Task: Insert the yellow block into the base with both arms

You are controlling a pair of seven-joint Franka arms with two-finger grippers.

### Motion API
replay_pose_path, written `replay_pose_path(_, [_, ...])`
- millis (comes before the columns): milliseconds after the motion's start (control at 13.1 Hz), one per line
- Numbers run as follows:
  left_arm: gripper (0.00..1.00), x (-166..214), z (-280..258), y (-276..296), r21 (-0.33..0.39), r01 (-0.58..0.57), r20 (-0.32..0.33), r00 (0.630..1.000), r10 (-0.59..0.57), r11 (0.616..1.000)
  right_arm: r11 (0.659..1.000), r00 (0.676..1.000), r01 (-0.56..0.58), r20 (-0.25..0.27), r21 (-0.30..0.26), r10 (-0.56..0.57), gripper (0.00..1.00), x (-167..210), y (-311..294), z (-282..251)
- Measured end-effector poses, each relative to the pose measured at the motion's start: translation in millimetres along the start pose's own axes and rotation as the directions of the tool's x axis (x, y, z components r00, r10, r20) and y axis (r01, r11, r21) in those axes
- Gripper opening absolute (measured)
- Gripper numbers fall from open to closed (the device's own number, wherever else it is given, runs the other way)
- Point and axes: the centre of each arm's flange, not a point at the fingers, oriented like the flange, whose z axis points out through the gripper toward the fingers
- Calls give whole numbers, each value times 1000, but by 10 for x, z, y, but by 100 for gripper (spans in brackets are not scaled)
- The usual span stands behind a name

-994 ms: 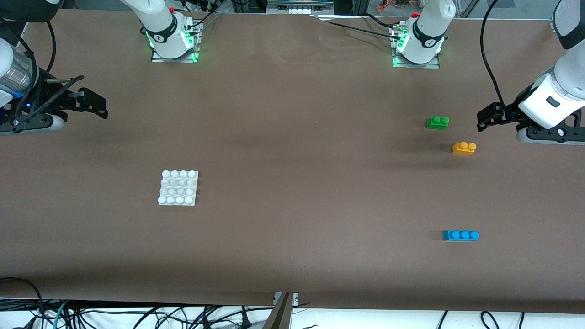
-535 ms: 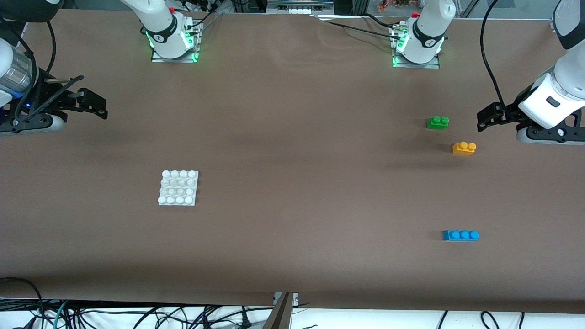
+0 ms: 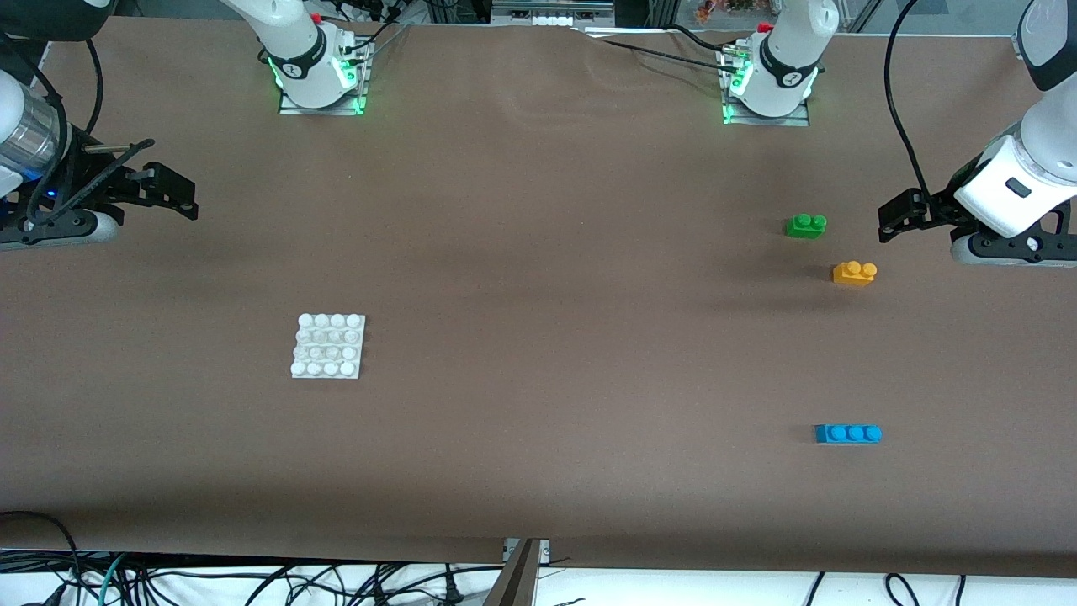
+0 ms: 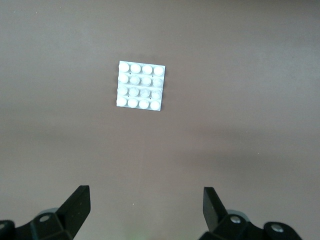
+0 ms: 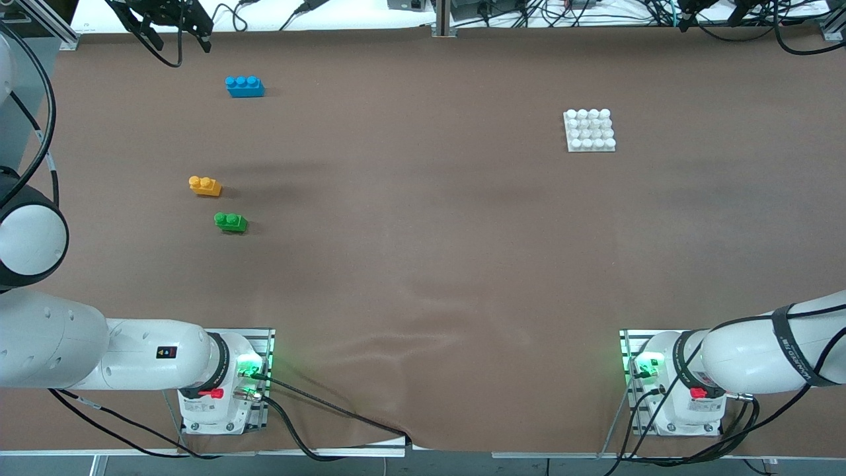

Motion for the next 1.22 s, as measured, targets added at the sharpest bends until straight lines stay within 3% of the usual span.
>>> replay_pose_path(612, [100,0,0,0,0,0,0,1000,0,1000,1000,1000,0,-2,0,0,100,3,-2,-2])
replay_pose_path(917, [100,0,0,0,0,0,0,1000,0,1000,1000,999,0,-34,-1,0,100,77,-2,18])
replay_pose_path(1223, [100,0,0,0,0,0,0,1000,0,1000,1000,999,4,37,-7,-3,100,332,-37,513])
